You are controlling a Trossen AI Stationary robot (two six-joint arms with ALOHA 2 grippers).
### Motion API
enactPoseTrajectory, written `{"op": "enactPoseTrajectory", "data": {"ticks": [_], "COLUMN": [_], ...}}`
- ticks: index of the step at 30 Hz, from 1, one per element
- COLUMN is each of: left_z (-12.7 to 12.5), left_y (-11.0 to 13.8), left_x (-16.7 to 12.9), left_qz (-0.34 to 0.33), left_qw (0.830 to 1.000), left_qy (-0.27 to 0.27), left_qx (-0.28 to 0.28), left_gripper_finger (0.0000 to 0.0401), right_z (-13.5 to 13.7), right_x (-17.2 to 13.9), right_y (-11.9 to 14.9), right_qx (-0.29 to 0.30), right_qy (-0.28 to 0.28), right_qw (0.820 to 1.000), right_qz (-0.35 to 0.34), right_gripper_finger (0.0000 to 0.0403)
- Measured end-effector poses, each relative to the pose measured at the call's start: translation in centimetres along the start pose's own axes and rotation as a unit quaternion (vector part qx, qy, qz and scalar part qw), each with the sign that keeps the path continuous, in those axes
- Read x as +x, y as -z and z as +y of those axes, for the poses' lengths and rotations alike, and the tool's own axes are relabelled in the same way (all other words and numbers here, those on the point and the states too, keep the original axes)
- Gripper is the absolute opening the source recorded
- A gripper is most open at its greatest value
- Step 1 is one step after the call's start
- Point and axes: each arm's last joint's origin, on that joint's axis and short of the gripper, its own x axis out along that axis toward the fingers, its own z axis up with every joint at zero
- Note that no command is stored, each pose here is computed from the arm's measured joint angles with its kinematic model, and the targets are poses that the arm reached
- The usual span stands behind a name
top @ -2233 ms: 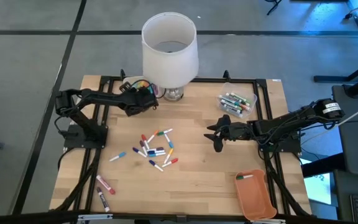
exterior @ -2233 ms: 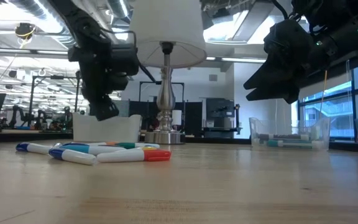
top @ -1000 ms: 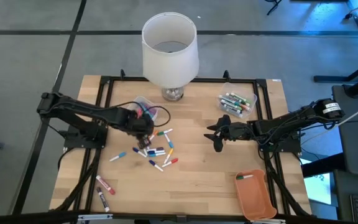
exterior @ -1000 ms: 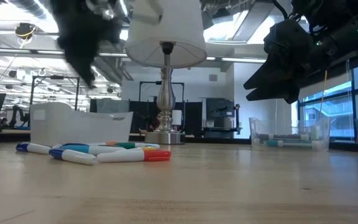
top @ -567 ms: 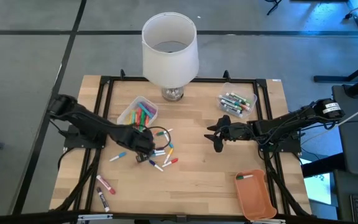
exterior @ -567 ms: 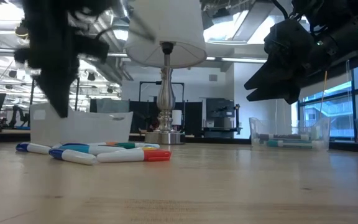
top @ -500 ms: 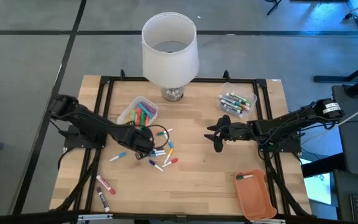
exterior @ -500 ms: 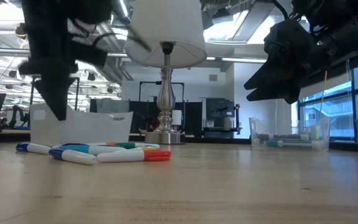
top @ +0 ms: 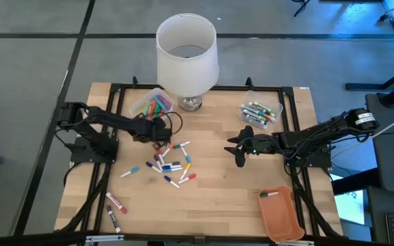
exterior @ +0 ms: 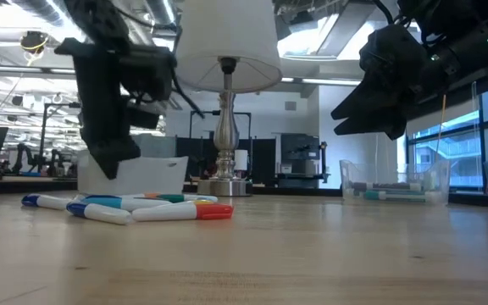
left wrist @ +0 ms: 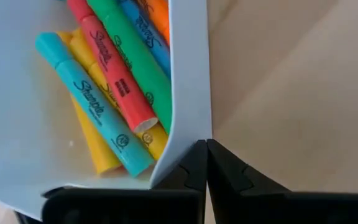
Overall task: Pick & Place Markers
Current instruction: Adjust the white bin, then put the thick pink dry erase marker into the transparent bin
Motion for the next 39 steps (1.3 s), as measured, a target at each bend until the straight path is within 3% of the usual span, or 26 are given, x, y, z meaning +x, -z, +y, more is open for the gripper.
{"op": "enactPoseTrajectory", "data": {"ticks": [9, 12, 16, 20, 22, 26, 29, 32, 39], "left_z": [3.0, 3.1, 2.1, 0.5, -0.4, -2.5, -3.8, -5.1, -6.4], "left_y": [0.3, 0.1, 0.1, 2.0, 3.7, 7.9, 11.3, 14.3, 18.3], "left_x": [1.3, 0.8, -1.7, -5.4, -7.2, -10.3, -12.3, -14.1, -15.8], "left_qz": [0.039, 0.028, 0.038, 0.075, 0.110, 0.175, 0.190, 0.157, 0.071], "left_qw": [0.994, 0.995, 0.999, 0.993, 0.981, 0.939, 0.907, 0.887, 0.893], "left_qy": [-0.100, -0.098, -0.019, 0.085, 0.143, 0.249, 0.294, 0.338, 0.360], "left_qx": [-0.003, -0.007, 0.009, 0.042, 0.065, 0.158, 0.233, 0.270, 0.260], "left_gripper_finger": [0.0004, 0.0005, 0.0002, 0.0003, 0.0002, 0.0004, 0.0010, 0.0020, 0.0085], "right_z": [-0.1, -0.1, -0.1, -0.1, -0.1, 0.0, 0.2, 0.2, 0.2], "right_x": [0.0, 0.0, 0.0, 0.0, 0.0, 0.0, -0.1, -0.1, -0.1], "right_y": [0.2, 0.2, 0.2, 0.2, 0.2, 0.2, 0.3, 0.3, 0.1], "right_qx": [-0.003, 0.003, 0.005, 0.006, 0.009, 0.010, 0.016, 0.016, 0.018], "right_qy": [0.006, 0.007, 0.007, 0.004, 0.004, 0.002, -0.001, -0.002, 0.008], "right_qw": [1.000, 1.000, 1.000, 1.000, 1.000, 1.000, 1.000, 1.000, 1.000], "right_qz": [0.012, 0.012, 0.012, 0.008, 0.008, 0.010, 0.011, 0.011, -0.007], "right_gripper_finger": [0.0217, 0.0217, 0.0217, 0.0217, 0.0217, 0.0217, 0.0217, 0.0217, 0.0217]}}
